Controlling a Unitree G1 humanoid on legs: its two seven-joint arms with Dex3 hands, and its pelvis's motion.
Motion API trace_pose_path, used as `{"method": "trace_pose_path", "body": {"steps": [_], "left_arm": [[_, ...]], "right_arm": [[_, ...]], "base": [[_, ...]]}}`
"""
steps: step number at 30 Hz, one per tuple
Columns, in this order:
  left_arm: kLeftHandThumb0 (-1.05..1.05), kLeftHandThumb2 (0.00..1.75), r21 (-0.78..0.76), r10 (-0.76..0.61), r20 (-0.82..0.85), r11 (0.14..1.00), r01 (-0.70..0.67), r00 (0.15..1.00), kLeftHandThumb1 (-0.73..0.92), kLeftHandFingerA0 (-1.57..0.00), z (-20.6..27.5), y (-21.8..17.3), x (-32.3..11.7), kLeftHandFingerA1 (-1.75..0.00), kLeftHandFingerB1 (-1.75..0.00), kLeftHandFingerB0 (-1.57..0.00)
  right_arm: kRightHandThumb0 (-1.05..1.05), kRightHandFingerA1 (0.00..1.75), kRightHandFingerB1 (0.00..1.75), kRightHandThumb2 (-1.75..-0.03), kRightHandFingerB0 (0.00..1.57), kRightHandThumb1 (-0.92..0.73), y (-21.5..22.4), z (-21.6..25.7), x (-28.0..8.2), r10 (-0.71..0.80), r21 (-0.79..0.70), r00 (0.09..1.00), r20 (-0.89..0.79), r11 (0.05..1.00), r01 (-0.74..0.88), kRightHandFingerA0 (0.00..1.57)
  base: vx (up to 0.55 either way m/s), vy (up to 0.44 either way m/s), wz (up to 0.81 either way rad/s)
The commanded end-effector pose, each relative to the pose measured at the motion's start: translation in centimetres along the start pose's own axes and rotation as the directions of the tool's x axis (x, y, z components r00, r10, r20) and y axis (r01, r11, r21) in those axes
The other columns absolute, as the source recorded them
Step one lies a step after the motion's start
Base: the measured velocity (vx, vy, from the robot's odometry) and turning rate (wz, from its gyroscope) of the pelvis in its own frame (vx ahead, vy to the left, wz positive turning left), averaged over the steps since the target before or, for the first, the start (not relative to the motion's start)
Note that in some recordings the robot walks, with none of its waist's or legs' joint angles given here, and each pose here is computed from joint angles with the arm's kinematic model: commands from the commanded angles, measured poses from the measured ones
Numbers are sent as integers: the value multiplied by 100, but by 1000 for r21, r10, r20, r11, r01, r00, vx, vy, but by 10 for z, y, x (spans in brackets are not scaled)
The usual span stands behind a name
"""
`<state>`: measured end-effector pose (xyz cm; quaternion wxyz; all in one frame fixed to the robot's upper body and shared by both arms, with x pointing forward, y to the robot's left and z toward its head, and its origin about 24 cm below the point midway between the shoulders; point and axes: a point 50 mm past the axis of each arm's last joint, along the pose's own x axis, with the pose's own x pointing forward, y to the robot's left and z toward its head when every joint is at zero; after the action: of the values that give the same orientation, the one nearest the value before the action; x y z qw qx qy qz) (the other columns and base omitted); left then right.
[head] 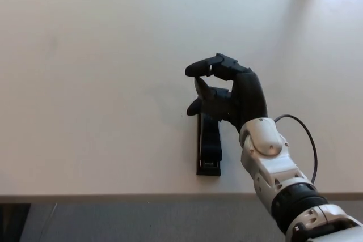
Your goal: The robot uses its right hand to press on the stapler that is in the middle of the desk
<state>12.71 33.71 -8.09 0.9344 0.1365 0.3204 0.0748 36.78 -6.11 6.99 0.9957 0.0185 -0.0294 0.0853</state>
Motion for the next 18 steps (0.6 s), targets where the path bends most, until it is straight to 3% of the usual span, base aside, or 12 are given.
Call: {"method": "trace_pose_path", "body": {"steps": [1,3,4,8,9,11,12,15,18], "left_arm": [[-31,123,63,29,37,998,-32,999,72,-10,14,9,1,-53,-53,-8],[-32,120,80,24,69,996,-30,997,70,-8,17,7,5,-52,-52,-6],[-55,67,79,26,73,996,-32,997,92,-22,19,8,5,-46,-41,-16],[-50,68,28,26,87,999,-28,996,92,-24,26,9,8,-47,-40,-15],[-31,122,21,31,73,999,-33,997,72,-7,26,10,8,-52,-51,-4],[-32,121,36,35,70,999,-37,997,70,-7,26,12,9,-51,-51,-5],[-56,68,14,31,73,999,-32,997,92,-23,27,11,9,-45,-40,-16],[-51,71,-5,43,83,999,-43,996,92,-24,32,8,10,-47,-41,-15],[-52,71,-4,49,86,999,-48,995,92,-24,32,8,10,-47,-41,-15]], "right_arm": [[-13,112,115,-75,78,-76,-86,268,-39,44,-90,616,787,995,45,125],[-11,109,115,-80,80,-75,-93,274,-46,34,-102,605,795,992,78,128],[-7,113,117,-88,80,-71,-101,275,-54,22,-118,592,805,985,124,126],[-9,117,111,-84,78,-77,-133,275,-78,38,-165,588,808,972,164,126],[-9,120,112,-84,78,-77,-144,274,-85,31,-181,592,805,964,196,126],[-8,120,113,-82,79,-78,-152,273,-91,20,-189,594,804,956,224,126],[-7,121,113,-78,78,-80,-163,269,-98,16,-192,603,797,954,229,123],[-12,114,107,-67,79,-79,-195,257,-119,-76,-172,623,778,929,328,126],[-14,117,116,-74,78,-77,-209,249,-133,-129,-166,644,754,911,377,122]], "base": [[0,0,0],[0,0,0],[0,0,0],[0,0,0],[0,0,0],[0,0,0],[0,0,0],[0,0,0],[0,0,0]]}}
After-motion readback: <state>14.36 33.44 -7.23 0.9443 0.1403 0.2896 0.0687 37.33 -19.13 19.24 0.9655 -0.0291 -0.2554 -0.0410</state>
